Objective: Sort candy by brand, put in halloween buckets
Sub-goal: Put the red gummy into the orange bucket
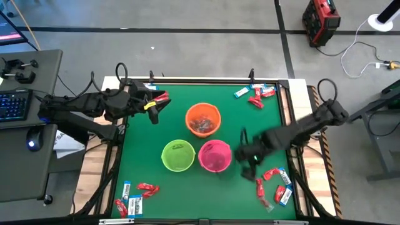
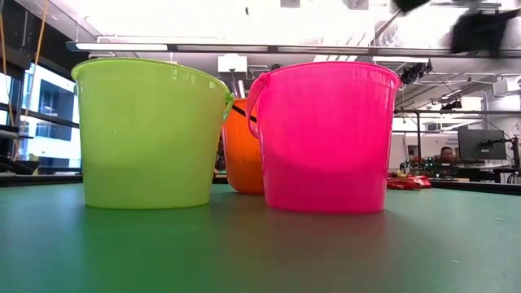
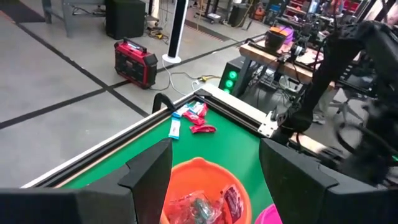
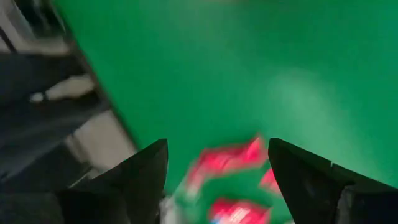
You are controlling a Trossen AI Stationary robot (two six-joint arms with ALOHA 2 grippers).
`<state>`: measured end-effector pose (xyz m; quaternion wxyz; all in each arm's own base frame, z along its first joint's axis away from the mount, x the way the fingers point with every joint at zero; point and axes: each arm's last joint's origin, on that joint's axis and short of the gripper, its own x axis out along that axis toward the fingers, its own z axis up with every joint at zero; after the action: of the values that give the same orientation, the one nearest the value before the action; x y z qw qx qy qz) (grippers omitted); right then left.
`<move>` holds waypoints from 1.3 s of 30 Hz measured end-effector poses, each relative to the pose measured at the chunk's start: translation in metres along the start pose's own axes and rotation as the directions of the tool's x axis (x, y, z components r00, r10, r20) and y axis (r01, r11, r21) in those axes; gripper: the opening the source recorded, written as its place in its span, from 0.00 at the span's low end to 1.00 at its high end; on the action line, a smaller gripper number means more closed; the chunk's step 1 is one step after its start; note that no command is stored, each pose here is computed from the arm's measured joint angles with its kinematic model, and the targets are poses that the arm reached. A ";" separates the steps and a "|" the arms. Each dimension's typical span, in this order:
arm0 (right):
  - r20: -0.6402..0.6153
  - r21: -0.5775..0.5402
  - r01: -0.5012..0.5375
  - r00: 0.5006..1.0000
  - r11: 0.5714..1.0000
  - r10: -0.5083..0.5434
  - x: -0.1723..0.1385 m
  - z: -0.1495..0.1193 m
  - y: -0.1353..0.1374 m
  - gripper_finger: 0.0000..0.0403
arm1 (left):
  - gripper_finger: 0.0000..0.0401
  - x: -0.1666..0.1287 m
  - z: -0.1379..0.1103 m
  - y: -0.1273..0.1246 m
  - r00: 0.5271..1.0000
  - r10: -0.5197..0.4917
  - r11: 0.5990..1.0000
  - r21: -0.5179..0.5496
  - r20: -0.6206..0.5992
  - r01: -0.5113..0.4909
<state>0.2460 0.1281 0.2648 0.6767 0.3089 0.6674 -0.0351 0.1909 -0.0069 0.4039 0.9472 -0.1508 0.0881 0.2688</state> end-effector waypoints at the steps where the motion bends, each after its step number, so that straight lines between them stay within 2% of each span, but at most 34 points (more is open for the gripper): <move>1: -0.038 0.049 -0.018 0.999 0.999 0.020 0.011 -0.012 0.006 0.67 | 0.57 0.000 0.000 0.000 1.000 0.000 1.000 0.001 -0.001 0.000; 5: -0.128 0.236 -0.079 0.986 0.969 0.111 0.054 -0.054 0.021 0.67 | 0.57 0.000 0.000 0.000 1.000 0.003 1.000 0.015 0.001 -0.003; 10: -0.196 0.431 0.030 0.979 0.902 0.061 0.102 -0.089 0.009 0.67 | 0.57 0.000 0.000 0.000 1.000 0.004 1.000 0.017 0.001 -0.004; 13: -0.208 0.465 0.039 0.976 0.884 0.067 0.120 -0.096 0.002 0.67 | 0.57 0.001 0.000 0.001 1.000 0.010 1.000 0.016 0.002 -0.010; 16: -0.206 0.463 0.022 0.975 0.886 0.083 0.131 -0.096 0.000 0.67 | 0.57 0.001 0.001 0.001 1.000 0.010 1.000 0.015 0.003 -0.010; 19: -0.210 0.466 0.048 0.976 0.884 0.058 0.140 -0.094 -0.001 0.67 | 0.57 0.001 0.000 0.001 1.000 0.010 1.000 0.014 0.003 -0.010; 23: -0.218 0.469 0.073 0.975 0.880 0.036 0.149 -0.093 -0.001 0.62 | 0.57 0.001 0.000 0.001 1.000 0.010 1.000 -0.010 0.002 -0.010; 27: -0.241 0.457 0.089 0.970 0.885 0.027 0.152 -0.093 -0.002 0.44 | 0.57 0.001 0.000 0.001 1.000 0.010 1.000 -0.012 0.002 -0.010; 30: -0.241 0.410 0.054 0.969 0.910 0.051 0.146 -0.094 0.002 0.22 | 0.57 0.001 0.001 0.001 1.000 0.009 1.000 -0.015 0.003 -0.009; 32: -0.259 0.348 -0.007 0.960 0.938 0.103 0.134 -0.097 0.012 0.07 | 0.57 0.001 0.001 0.001 1.000 0.008 0.999 -0.041 0.005 -0.008; 33: -0.268 0.320 -0.049 0.953 0.946 0.140 0.126 -0.098 0.018 0.04 | 0.57 0.001 0.001 0.001 1.000 0.007 0.998 -0.057 0.008 -0.006; 36: -0.267 0.267 -0.127 0.943 0.955 0.200 0.098 -0.101 0.030 0.07 | 0.57 0.001 0.001 0.001 1.000 0.006 0.998 -0.068 0.009 -0.005; 39: -0.202 0.214 -0.224 0.942 0.951 0.267 0.062 -0.095 0.039 0.08 | 0.57 0.001 0.001 0.001 1.000 0.006 0.998 -0.067 0.008 -0.006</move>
<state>0.1865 0.2261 0.2300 0.5623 0.4543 0.6906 0.0227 0.1910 -0.0055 0.4048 0.9412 -0.1809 0.0755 0.2751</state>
